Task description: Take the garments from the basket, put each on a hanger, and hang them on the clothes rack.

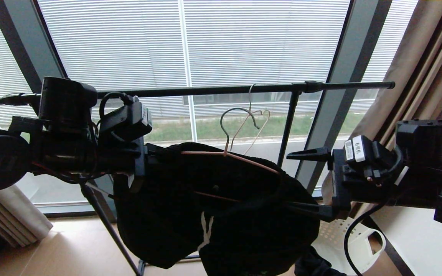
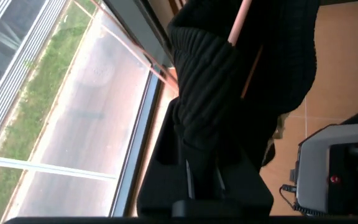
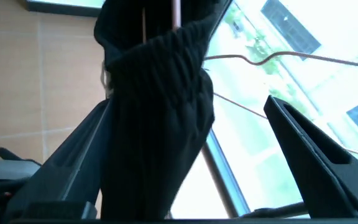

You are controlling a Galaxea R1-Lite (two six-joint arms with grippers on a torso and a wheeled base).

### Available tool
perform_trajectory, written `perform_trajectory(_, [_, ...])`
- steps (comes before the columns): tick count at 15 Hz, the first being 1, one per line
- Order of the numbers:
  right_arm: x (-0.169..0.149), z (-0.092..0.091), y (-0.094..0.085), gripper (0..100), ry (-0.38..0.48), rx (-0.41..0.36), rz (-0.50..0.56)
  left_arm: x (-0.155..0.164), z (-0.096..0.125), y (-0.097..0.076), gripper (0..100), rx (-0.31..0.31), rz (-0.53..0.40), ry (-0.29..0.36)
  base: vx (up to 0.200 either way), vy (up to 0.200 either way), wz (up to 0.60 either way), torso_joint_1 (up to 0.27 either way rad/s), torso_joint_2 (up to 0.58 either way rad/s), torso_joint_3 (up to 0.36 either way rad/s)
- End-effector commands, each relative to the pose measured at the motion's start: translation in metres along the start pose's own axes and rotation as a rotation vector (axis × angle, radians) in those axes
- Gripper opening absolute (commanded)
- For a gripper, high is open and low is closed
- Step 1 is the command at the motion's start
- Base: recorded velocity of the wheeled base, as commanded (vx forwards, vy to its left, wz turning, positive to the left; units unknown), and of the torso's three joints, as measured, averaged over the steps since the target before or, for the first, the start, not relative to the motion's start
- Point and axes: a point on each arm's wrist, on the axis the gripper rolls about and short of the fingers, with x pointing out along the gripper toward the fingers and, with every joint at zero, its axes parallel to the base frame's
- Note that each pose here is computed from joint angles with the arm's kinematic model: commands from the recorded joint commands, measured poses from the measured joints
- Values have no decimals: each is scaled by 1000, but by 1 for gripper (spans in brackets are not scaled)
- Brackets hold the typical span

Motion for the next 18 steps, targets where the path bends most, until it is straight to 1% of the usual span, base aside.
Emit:
perform_trajectory(1, [-7, 3, 1, 100, -18, 10, 1, -6, -1, -4, 0, -17, 9, 3, 0, 0, 0, 0, 0, 0])
perform_trajectory(4, [-20, 4, -5, 100, -48, 77, 0, -22, 3, -6, 0, -73, 40, -7, 0, 0, 0, 0, 0, 0])
perform_trajectory(5, [-29, 4, -8, 100, -65, 146, -2, -33, 4, -9, 0, -117, 43, -31, 0, 0, 0, 0, 0, 0])
perform_trajectory(6, [-40, 2, -10, 100, -75, 205, -10, -45, 2, -9, 0, -152, 62, -40, 0, 0, 0, 0, 0, 0])
perform_trajectory(7, [-45, 0, -13, 100, -82, 210, -11, -50, 2, -8, 0, -163, 79, -39, 0, 0, 0, 0, 0, 0])
perform_trajectory(8, [-49, -4, -13, 100, -87, 222, -1, -54, 1, -9, 0, -188, 91, -37, 0, 0, 0, 0, 0, 0])
perform_trajectory(9, [-53, -10, -15, 100, -86, 229, -13, -59, 4, -10, 0, -234, 107, -46, 0, 0, 0, 0, 0, 0])
perform_trajectory(11, [-57, -22, -13, 100, -86, 238, -27, -62, 8, -9, 0, -322, 122, -69, 0, 0, 0, 0, 0, 0])
perform_trajectory(12, [-54, -30, -11, 100, -86, 245, -19, -62, 9, -7, 0, -353, 129, -82, 0, 0, 0, 0, 0, 0])
perform_trajectory(14, [-46, -46, -14, 100, -88, 239, -21, -62, 11, -5, 0, -382, 141, -110, 0, 0, 0, 0, 0, 0])
perform_trajectory(15, [-43, -52, -16, 100, -88, 239, -21, -61, 11, -6, 0, -387, 143, -120, 0, 0, 0, 0, 0, 0])
perform_trajectory(17, [-34, -68, -20, 100, -67, 279, -10, -60, 9, -7, 0, -375, 151, -134, 0, 0, 0, 0, 0, 0])
perform_trajectory(18, [-30, -74, -23, 100, -63, 286, -8, -59, 7, -8, 0, -374, 151, -135, 0, 0, 0, 0, 0, 0])
